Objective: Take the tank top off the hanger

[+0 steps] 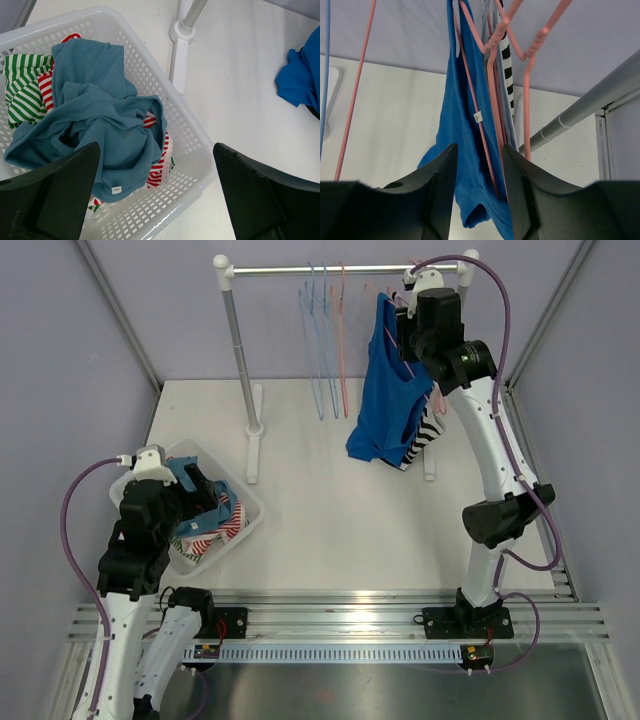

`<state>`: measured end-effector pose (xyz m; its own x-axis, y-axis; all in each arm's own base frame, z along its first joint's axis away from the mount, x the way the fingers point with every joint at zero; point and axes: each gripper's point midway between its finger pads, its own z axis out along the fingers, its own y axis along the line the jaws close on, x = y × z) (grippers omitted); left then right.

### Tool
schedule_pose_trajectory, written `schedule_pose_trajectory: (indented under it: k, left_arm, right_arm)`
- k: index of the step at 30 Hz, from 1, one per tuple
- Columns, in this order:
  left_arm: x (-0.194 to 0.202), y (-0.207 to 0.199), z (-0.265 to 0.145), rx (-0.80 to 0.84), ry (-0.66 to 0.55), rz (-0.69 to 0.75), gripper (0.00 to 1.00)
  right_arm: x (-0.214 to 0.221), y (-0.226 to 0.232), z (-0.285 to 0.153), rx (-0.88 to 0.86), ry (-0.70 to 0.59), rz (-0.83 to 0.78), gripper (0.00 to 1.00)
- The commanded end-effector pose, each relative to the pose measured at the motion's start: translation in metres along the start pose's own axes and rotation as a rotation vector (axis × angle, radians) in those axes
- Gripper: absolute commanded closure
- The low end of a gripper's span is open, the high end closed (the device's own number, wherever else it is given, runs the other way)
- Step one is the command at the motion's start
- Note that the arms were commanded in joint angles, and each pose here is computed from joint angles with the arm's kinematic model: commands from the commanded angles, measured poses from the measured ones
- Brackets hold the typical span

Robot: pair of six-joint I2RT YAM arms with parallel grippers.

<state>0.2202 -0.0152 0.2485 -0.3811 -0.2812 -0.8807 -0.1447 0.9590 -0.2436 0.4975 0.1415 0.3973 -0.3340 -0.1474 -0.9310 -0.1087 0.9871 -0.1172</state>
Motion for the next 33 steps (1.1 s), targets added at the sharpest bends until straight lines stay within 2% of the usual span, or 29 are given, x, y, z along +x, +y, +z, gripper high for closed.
schedule_pose_trajectory:
  k: [1,8,12,17,23,33]
  left_arm:
    - [-0.009,-0.01,0.004,0.047,-0.032,0.012,0.01]
    - [-0.008,-0.011,0.005,0.055,-0.027,0.013,0.01]
    - [-0.007,-0.011,0.006,0.053,-0.022,0.014,0.01]
    - [-0.007,-0.011,0.005,0.053,-0.022,0.015,0.01]
    - [-0.006,-0.013,0.007,0.058,-0.014,0.017,0.01]
    - [-0.005,-0.013,0.007,0.063,-0.008,0.017,0.01]
  right_arm:
    - [-0.035,-0.012,-0.031,-0.016,-0.114,0.032,0.51]
    - [-0.035,-0.027,-0.031,-0.012,-0.117,0.051,0.52]
    - [-0.025,-0.01,-0.021,-0.085,-0.087,0.058,0.55]
    - [-0.024,-0.008,-0.017,-0.092,-0.076,0.071,0.6]
    - [-0.038,-0.021,-0.029,-0.042,-0.119,0.073,0.57]
    - [-0.04,-0.005,-0.028,-0.122,-0.115,0.092,0.58]
